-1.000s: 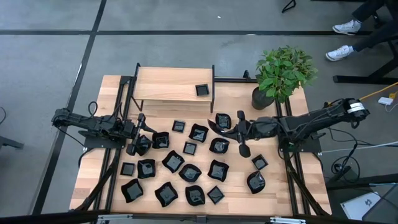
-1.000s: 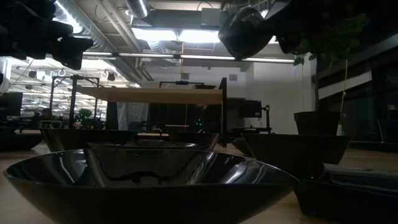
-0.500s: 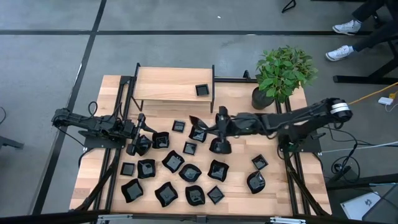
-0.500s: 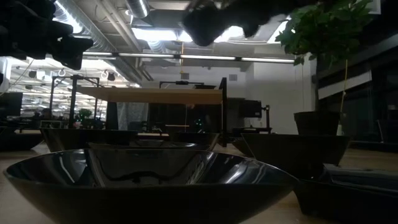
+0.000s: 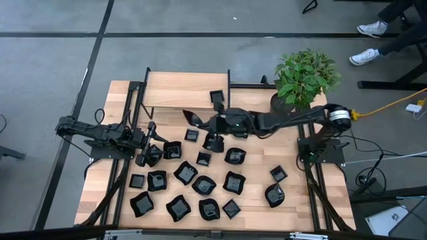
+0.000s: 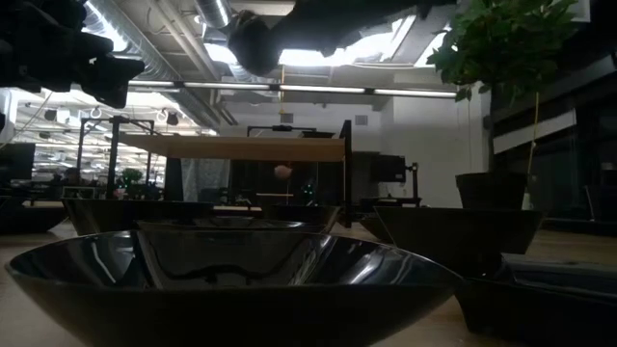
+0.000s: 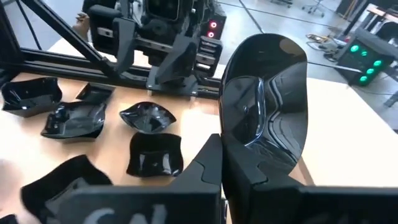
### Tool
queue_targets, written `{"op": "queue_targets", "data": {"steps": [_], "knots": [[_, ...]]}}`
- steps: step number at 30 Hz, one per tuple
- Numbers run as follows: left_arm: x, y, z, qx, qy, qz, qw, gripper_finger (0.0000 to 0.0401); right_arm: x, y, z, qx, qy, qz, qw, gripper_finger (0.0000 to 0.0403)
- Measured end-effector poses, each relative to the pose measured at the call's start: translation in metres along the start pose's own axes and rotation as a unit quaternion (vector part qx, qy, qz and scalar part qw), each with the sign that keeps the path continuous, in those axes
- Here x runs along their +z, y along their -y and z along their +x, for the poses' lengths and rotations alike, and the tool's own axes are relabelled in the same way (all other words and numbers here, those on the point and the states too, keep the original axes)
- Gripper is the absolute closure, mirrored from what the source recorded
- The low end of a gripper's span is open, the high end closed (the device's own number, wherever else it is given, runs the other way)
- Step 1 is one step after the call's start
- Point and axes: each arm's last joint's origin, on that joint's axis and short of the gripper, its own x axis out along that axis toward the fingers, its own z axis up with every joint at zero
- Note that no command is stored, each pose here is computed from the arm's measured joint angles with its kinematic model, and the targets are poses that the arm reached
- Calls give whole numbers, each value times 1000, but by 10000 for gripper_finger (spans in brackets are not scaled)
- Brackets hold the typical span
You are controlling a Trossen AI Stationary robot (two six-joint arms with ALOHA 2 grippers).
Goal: Pick & Place Mini shaped plates
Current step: Put the leaf shaped plate on the shelf
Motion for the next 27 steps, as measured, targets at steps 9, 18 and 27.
{"op": "queue_targets", "data": {"steps": [9,18,27], "knots": [[0,0,0,0,0,0,1000,193,-12,28,37,-17,-18,-1,1000,398],[0,0,0,0,0,0,1000,193,-32,66,46,-56,-48,-17,997,398],[0,0,0,0,0,0,1000,194,-44,100,44,-95,-59,8,994,398]]}}
